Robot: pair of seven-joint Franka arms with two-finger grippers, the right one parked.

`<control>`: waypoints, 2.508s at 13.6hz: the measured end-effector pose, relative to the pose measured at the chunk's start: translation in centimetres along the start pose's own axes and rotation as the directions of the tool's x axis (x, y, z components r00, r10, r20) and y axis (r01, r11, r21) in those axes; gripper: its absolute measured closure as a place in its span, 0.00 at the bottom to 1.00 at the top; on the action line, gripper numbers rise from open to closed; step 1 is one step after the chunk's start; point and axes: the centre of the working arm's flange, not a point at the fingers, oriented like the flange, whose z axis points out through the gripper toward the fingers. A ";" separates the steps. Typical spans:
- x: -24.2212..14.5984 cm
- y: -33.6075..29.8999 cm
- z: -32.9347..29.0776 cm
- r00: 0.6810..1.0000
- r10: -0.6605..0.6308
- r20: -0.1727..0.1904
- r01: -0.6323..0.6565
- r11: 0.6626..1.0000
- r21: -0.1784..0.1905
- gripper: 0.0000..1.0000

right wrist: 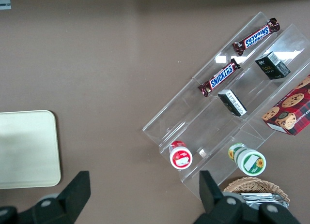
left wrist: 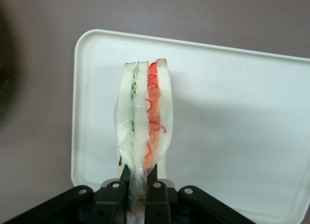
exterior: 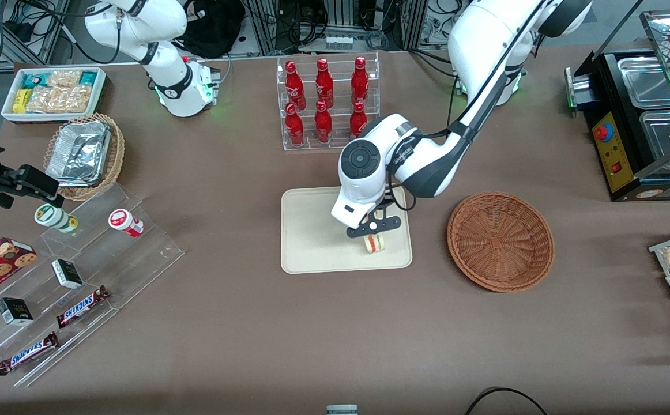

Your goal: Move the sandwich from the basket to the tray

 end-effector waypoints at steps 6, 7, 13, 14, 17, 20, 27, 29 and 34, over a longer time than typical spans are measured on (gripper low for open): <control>-1.3 3.0 3.1 0.999 0.039 -0.030 -0.041 0.996 -0.078 0.86; -1.3 3.2 3.9 0.999 0.039 -0.027 -0.042 0.996 -0.081 0.86; -1.1 3.4 5.2 0.999 0.038 -0.019 -0.040 0.996 -0.079 0.63; -1.0 3.4 4.9 0.999 0.038 -0.022 -0.039 0.996 -0.083 0.52; -0.8 3.4 1.9 0.998 0.031 -0.046 -0.035 0.994 -0.099 0.21; -1.2 1.6 -5.3 0.997 -0.037 -0.071 0.031 0.996 -0.078 0.00; 2.5 -15.8 -24.4 0.944 -0.319 -0.078 0.316 0.947 -0.049 0.00; 3.4 -21.2 -26.9 0.946 -0.316 -0.068 0.316 0.949 -0.010 0.00; 5.9 -32.5 -28.7 0.971 -0.239 0.001 0.238 0.969 0.063 0.00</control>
